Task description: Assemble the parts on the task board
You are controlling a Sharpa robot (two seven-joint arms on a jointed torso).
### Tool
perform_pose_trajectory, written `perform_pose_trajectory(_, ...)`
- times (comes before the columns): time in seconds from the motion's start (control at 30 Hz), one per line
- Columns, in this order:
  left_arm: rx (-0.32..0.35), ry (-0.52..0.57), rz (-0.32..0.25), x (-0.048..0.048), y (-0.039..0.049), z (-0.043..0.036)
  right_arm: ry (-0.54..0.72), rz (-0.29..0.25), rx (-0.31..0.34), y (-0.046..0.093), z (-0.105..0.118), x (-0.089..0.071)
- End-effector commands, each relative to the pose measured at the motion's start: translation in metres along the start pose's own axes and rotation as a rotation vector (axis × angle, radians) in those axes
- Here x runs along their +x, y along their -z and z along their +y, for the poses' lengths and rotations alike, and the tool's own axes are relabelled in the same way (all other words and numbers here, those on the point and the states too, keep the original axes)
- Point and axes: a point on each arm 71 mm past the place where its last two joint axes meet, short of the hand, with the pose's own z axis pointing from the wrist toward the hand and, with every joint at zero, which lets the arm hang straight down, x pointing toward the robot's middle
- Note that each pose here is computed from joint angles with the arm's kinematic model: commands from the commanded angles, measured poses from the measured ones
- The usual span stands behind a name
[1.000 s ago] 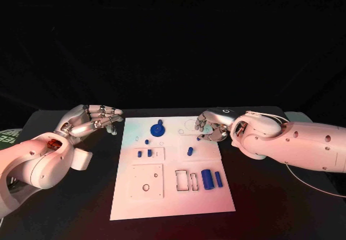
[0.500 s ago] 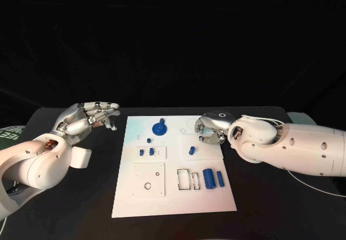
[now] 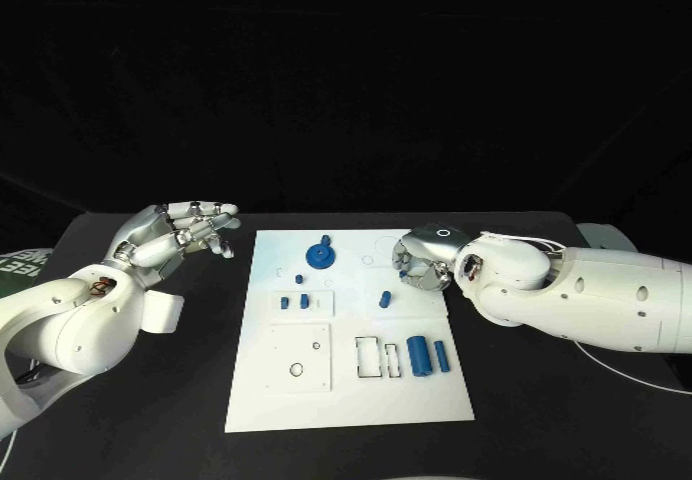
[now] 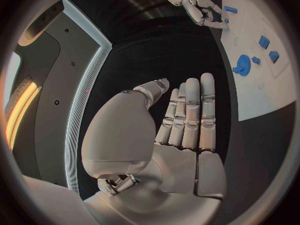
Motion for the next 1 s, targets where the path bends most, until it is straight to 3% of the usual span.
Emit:
perform_pose_trajectory(0.03, -0.001, 0.012, 0.006, 0.0008, 0.0001, -0.0001, 0.028, 0.022, 0.012, 0.000, -0.001, 0.004)
perform_pose_trajectory(0.73, -0.019, 0.009, 0.001, -0.0007, 0.0002, 0.0014, 0.014, 0.043, -0.011, -0.001, 0.010, 0.013)
perform_pose_trajectory(1.0, -0.024, 0.007, 0.003, -0.0002, -0.0001, 0.0018, 0.008, 0.012, -0.012, 0.000, 0.013, 0.012)
